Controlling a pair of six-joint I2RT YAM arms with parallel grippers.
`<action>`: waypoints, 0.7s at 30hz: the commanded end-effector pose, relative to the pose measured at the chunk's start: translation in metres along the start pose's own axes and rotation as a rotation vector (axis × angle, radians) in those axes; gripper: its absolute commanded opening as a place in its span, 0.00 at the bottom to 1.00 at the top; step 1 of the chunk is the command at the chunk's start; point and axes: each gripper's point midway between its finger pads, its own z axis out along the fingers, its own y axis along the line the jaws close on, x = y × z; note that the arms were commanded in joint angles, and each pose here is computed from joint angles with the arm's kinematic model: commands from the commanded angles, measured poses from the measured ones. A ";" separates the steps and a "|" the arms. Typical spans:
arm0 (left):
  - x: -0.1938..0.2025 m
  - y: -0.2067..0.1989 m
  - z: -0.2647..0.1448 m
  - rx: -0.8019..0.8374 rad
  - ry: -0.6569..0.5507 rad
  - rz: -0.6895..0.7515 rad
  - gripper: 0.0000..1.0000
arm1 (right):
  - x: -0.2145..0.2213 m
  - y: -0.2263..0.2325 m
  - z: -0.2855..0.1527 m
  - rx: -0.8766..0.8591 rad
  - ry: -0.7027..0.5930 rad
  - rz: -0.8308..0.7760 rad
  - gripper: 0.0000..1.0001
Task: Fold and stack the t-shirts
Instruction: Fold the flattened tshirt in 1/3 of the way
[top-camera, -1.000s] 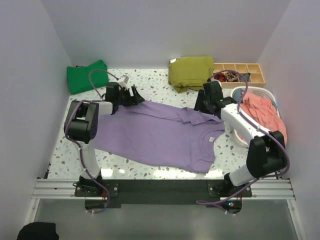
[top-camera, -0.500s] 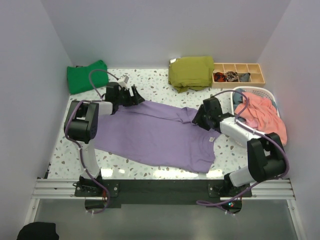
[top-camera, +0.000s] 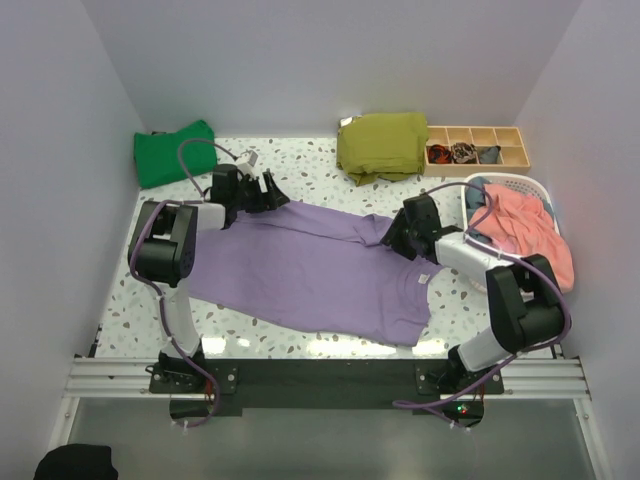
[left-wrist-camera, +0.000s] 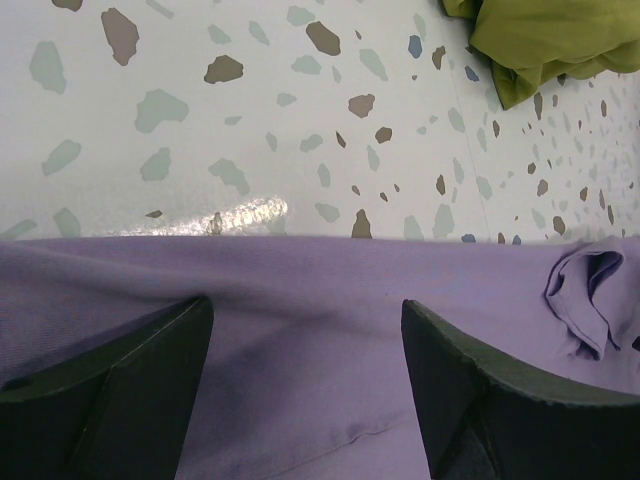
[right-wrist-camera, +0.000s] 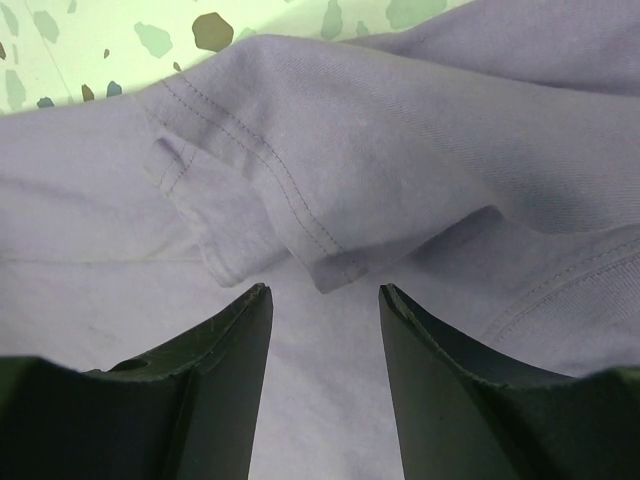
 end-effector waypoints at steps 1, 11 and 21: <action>0.017 0.020 0.002 -0.073 0.057 -0.006 0.82 | -0.023 0.008 -0.010 -0.008 -0.083 0.023 0.51; 0.016 0.021 0.001 -0.080 0.057 -0.003 0.82 | -0.015 0.002 0.011 0.018 -0.055 0.028 0.50; 0.016 0.023 0.002 -0.092 0.057 -0.002 0.82 | -0.020 -0.002 0.017 0.035 -0.088 -0.001 0.37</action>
